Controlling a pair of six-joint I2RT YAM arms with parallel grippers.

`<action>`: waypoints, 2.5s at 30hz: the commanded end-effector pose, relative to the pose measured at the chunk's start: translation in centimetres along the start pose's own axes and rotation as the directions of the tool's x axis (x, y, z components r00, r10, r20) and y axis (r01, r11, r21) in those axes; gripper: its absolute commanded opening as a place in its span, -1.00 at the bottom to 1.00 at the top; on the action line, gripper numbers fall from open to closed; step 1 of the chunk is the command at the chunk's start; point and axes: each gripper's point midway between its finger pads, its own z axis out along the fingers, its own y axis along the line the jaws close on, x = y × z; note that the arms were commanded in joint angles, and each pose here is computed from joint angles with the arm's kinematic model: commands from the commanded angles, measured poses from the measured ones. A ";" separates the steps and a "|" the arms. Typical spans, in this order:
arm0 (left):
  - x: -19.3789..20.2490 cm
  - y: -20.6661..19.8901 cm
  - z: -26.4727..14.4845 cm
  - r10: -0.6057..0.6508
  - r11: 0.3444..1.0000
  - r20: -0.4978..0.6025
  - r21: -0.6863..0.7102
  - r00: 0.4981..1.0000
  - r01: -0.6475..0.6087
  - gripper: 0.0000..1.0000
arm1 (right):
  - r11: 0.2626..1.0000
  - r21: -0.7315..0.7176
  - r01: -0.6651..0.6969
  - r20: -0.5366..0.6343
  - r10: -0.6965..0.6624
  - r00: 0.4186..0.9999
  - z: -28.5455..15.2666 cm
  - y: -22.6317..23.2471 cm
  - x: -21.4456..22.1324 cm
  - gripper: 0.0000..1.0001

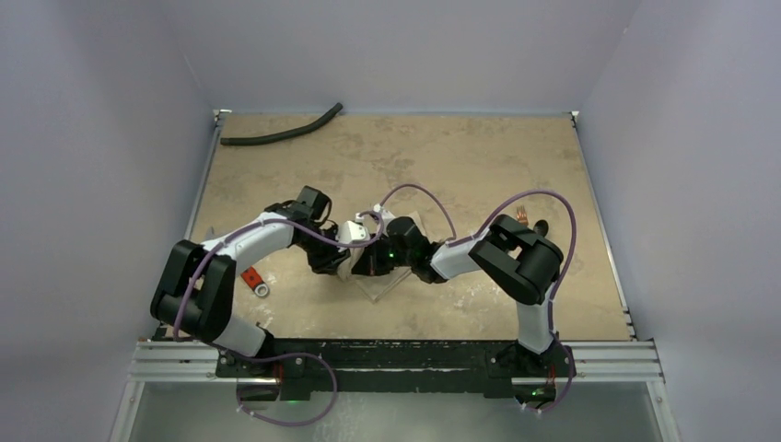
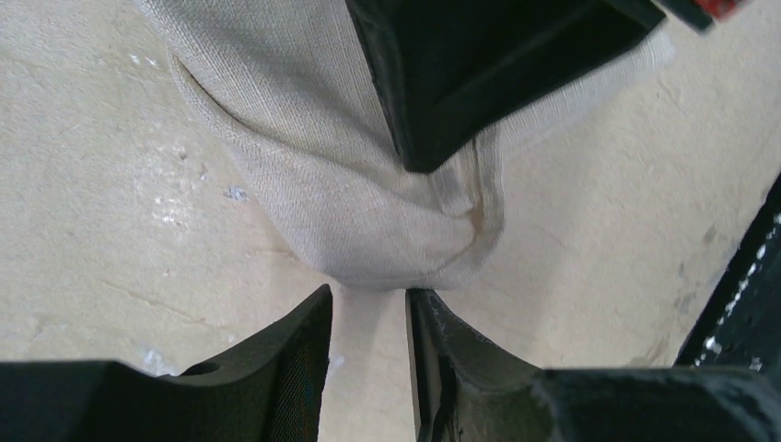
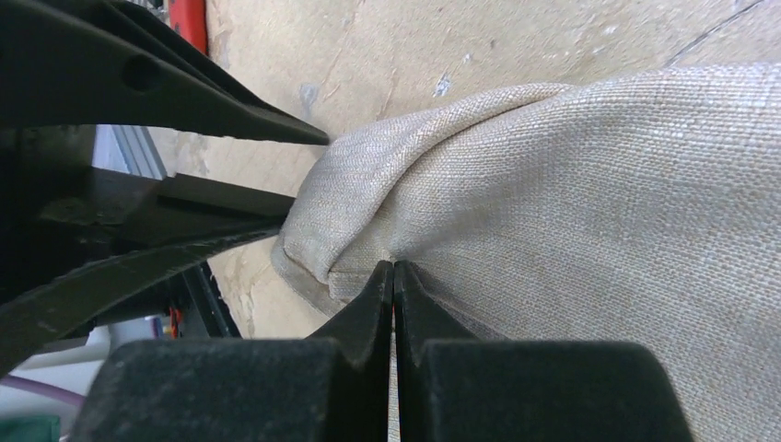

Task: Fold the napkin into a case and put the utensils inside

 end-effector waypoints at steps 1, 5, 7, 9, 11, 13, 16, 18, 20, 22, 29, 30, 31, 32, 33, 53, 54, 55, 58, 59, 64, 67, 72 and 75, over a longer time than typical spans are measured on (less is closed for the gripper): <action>0.5 -0.7 -2.1 0.162 0.987 -0.035 0.007 0.986 -0.162 -0.30 | 1.000 -0.004 -0.009 -0.091 0.009 0.996 -0.7 -0.4 2.7 -1.00; -0.2 1.0 -3.9 0.166 0.985 -0.040 -0.047 0.985 -0.167 -0.28 | 1.000 -0.014 0.001 -0.085 -0.002 0.996 -1.3 0.0 2.5 -1.00; -1.5 1.5 -4.9 0.128 0.991 0.000 -0.048 0.992 -0.128 -0.28 | 1.000 -0.023 0.009 -0.080 -0.010 0.997 -1.4 0.1 2.5 -1.00; -3.0 1.9 -5.4 0.080 0.995 0.050 -0.057 0.996 -0.077 -0.28 | 0.998 -0.059 0.013 -0.074 -0.017 0.997 -1.3 0.5 2.6 -1.00; -4.0 2.4 -5.3 0.017 0.997 0.103 -0.082 0.995 -0.009 -0.31 | 0.997 -0.072 0.005 -0.071 -0.010 0.997 -1.2 0.5 2.8 -1.00; -4.4 2.7 -4.8 -0.041 0.994 0.143 -0.098 0.989 0.055 -0.34 | 0.997 -0.081 -0.007 -0.082 0.001 0.997 -1.2 0.4 3.3 -1.00; -4.1 2.3 -3.3 -0.097 0.990 0.168 -0.083 0.981 0.112 -0.35 | 0.996 -0.087 -0.019 -0.089 0.011 0.996 -1.2 0.3 3.6 -1.00; -3.1 1.8 -2.0 -0.103 0.991 0.140 -0.069 0.985 0.114 -0.35 | 0.996 -0.092 -0.019 -0.086 0.011 0.996 -1.2 0.3 3.6 -1.00; -2.3 1.6 -1.1 -0.100 0.992 0.120 -0.064 0.988 0.109 -0.36 | 0.994 -0.103 -0.021 -0.085 0.013 0.996 -1.3 0.4 3.7 -1.00; -2.1 1.3 -0.5 -0.091 0.994 0.112 -0.057 0.990 0.098 -0.39 | 0.994 -0.108 -0.028 -0.089 0.018 0.996 -1.1 0.4 3.9 -1.00; -3.3 -0.2 0.7 -0.039 0.998 0.102 -0.036 0.994 0.042 -0.42 | 0.988 -0.145 -0.058 -0.133 0.038 0.990 -0.4 0.1 5.0 -1.00; -3.4 -0.3 0.8 -0.031 0.999 0.097 -0.034 0.995 0.035 -0.43 | 0.988 -0.146 -0.058 -0.134 0.038 0.990 -0.3 0.0 5.0 -1.00; -3.6 -0.4 0.7 -0.020 0.999 0.095 -0.032 0.995 0.023 -0.43 | 0.988 -0.145 -0.058 -0.136 0.039 0.990 -0.3 -0.1 5.1 -1.00; -3.8 -0.6 0.7 -0.008 0.999 0.089 -0.031 0.996 0.011 -0.44 | 0.988 -0.144 -0.060 -0.137 0.040 0.990 -0.2 -0.2 5.2 -1.00; -3.9 -0.6 0.5 -0.002 0.999 0.081 -0.034 0.997 0.005 -0.45 | 0.988 -0.142 -0.062 -0.138 0.043 0.989 -0.2 -0.3 5.2 -1.00; -6.6 2.4 -4.2 0.118 0.970 0.062 -0.220 0.991 -0.102 -0.41 | 0.972 -0.233 -0.039 -0.086 0.020 0.996 -2.1 2.7 1.4 -1.00; -7.0 1.9 -4.6 0.124 0.972 0.084 -0.209 0.989 -0.104 -0.41 | 0.969 -0.244 -0.035 -0.078 0.016 0.997 -2.5 3.2 0.9 -0.97; -7.2 1.6 -5.1 0.129 0.973 0.102 -0.204 0.986 -0.106 -0.41 | 0.969 -0.245 -0.030 -0.071 0.013 0.997 -2.8 3.4 0.4 -0.93; -7.4 0.8 -6.6 0.161 0.970 0.157 -0.207 0.974 -0.127 -0.41 | 0.967 -0.257 -0.007 -0.051 -0.006 0.999 -3.5 4.4 -0.9 -0.84; -7.4 0.6 -7.0 0.170 0.968 0.175 -0.214 0.970 -0.131 -0.41 | 0.966 -0.258 0.002 -0.043 -0.014 0.999 -3.5 4.7 -1.3 -0.79; -7.1 0.4 -9.2 0.168 0.958 0.236 -0.269 0.957 -0.102 -0.46 | 0.968 -0.252 0.013 -0.006 -0.015 1.000 -3.4 5.5 -2.7 -0.75; -6.6 1.1 -10.3 0.120 0.953 0.264 -0.302 0.957 -0.036 -0.49 | 0.955 -0.297 0.019 -0.018 -0.026 1.000 -2.3 6.9 -3.0 -0.84; -5.6 1.5 -10.5 0.079 0.945 0.275 -0.328 0.958 0.017 -0.50 | 0.956 -0.290 0.047 -0.070 -0.070 0.995 0.2 8.3 -2.5 -1.00; -5.1 1.1 -10.2 0.085 0.947 0.271 -0.322 0.959 0.007 -0.50 | 0.972 -0.237 0.015 -0.122 -0.045 0.992 0.6 6.5 -0.9 -1.00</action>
